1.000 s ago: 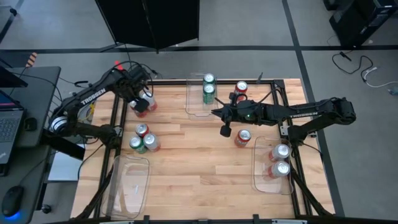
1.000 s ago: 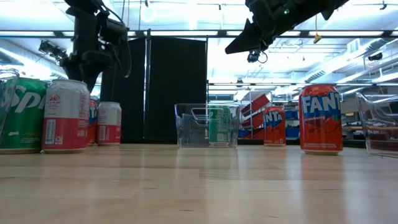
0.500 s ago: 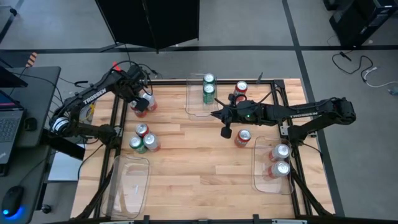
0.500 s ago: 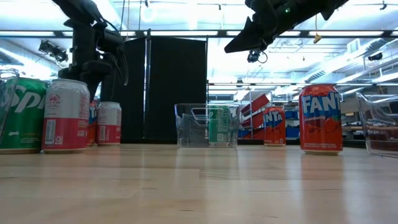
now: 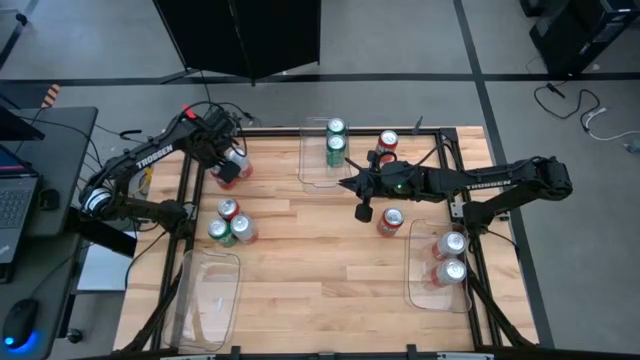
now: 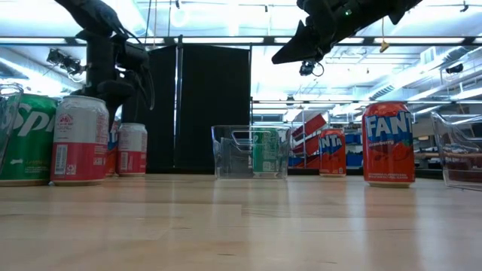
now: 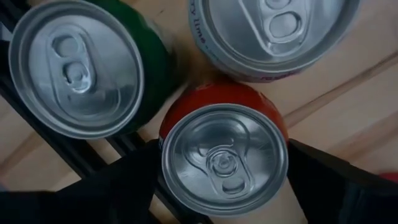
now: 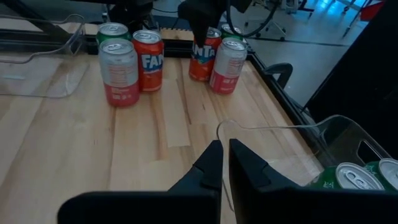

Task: Sort soda cans
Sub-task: Put the top left red soda can into the bottom left transparent bin

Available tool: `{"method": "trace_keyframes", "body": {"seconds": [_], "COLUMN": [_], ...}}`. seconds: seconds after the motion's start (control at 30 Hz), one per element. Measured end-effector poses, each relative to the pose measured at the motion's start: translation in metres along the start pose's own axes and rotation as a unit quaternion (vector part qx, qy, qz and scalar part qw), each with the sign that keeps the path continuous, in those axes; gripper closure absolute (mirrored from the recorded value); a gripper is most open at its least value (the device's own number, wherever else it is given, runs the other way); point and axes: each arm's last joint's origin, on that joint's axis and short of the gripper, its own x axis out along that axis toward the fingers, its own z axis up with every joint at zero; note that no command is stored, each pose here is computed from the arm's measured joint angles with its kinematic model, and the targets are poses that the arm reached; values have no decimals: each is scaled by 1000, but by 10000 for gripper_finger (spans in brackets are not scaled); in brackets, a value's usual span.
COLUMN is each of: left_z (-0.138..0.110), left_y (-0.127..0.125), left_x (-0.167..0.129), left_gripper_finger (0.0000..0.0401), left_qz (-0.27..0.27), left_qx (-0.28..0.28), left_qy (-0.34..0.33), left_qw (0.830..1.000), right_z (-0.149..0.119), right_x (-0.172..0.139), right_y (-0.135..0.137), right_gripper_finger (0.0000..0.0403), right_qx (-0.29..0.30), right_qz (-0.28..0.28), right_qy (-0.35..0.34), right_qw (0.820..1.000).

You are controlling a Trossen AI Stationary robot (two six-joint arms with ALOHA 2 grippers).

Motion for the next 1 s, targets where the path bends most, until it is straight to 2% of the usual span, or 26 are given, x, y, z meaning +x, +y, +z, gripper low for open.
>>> {"method": "trace_keyframes", "body": {"seconds": [0.13,0.47,0.7,1.0], "left_z": [1,3,-10,-37], "left_y": [0,1,-9,-34], "left_x": [-4,-39,-91,-162], "left_gripper_finger": [132,133,133,133], "left_qz": [3,9,6,-38], "left_qx": [19,28,45,90], "left_qy": [-3,-20,-76,-166], "left_qw": [1000,999,996,981], "right_z": [0,0,0,0], "right_x": [0,0,0,0], "right_y": [0,0,0,0], "right_gripper_finger": [389,389,389,389], "right_qx": [0,0,0,0], "right_qz": [0,0,0,0], "right_qy": [0,0,0,0], "right_qw": [1000,1000,1000,1000]}}
